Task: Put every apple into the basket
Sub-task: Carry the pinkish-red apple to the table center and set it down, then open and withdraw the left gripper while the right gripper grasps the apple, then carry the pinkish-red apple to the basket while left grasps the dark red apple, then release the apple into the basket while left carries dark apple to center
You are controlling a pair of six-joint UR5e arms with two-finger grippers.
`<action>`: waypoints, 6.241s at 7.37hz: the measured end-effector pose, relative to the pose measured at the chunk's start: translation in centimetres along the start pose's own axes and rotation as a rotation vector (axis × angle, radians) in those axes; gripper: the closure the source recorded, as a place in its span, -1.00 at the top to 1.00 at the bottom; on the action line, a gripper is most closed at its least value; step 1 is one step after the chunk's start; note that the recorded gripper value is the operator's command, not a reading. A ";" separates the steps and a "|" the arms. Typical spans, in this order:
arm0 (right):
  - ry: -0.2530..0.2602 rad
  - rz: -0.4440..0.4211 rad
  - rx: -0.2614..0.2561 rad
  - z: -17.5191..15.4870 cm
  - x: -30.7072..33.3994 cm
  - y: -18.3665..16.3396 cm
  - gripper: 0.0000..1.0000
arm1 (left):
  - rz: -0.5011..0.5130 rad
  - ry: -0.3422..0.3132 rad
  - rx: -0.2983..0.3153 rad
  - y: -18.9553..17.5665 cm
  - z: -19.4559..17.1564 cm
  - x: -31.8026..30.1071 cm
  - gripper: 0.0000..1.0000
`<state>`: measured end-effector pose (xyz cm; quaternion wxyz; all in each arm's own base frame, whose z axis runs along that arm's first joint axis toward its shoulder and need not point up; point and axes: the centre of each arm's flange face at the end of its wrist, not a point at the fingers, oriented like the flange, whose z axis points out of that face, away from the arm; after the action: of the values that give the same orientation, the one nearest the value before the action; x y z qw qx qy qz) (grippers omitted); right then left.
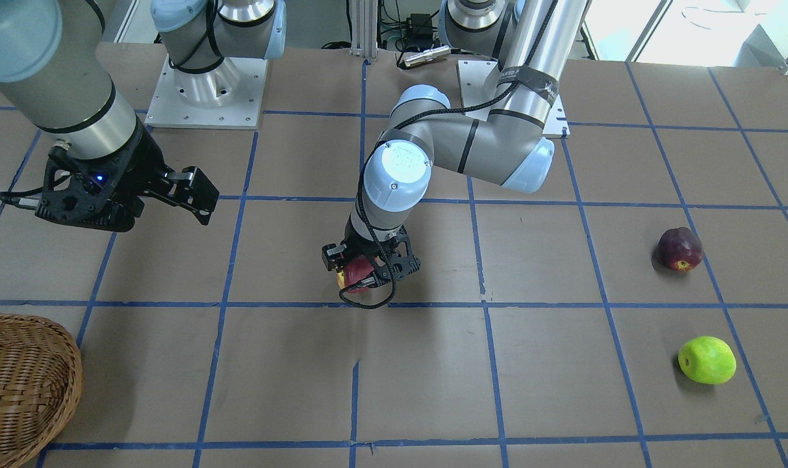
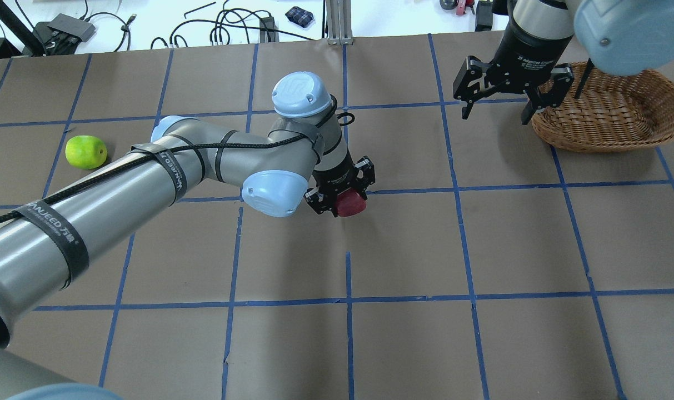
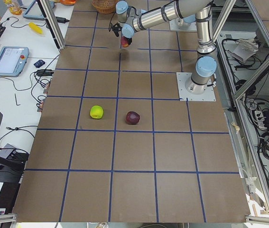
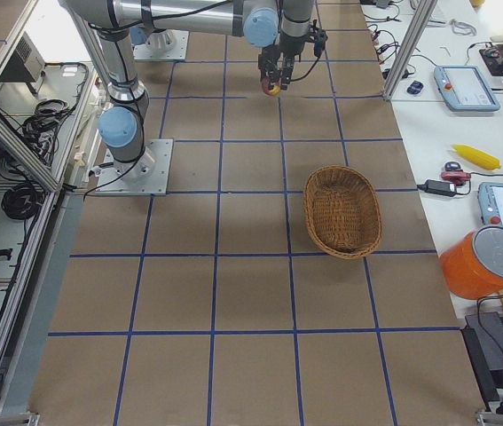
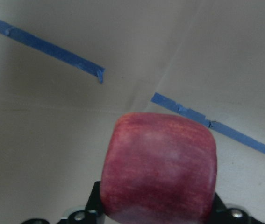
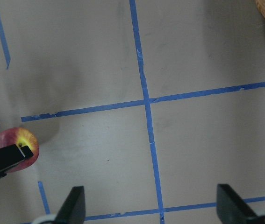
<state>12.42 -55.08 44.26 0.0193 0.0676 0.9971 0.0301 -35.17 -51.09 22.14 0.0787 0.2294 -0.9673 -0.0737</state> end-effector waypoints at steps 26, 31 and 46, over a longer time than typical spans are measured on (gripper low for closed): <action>0.006 -0.133 -0.068 24.5 -21.7 3.1 -1.00 | 0.786 -0.165 -0.142 -27.1 -7.6 -58.1 0.78; -0.034 0.078 0.029 10.7 -8.1 -4.5 -1.00 | 0.740 -0.145 -0.161 -27.2 -7.4 -56.7 -0.47; 0.323 -0.092 0.164 17.1 35.7 -20.3 0.87 | 0.084 0.052 0.070 -4.4 0.5 -3.7 0.00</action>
<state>-24.92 -69.36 24.72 -0.1452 0.0176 0.9884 -0.0419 -30.09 -53.22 20.39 0.0987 0.1932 -0.9757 -0.0304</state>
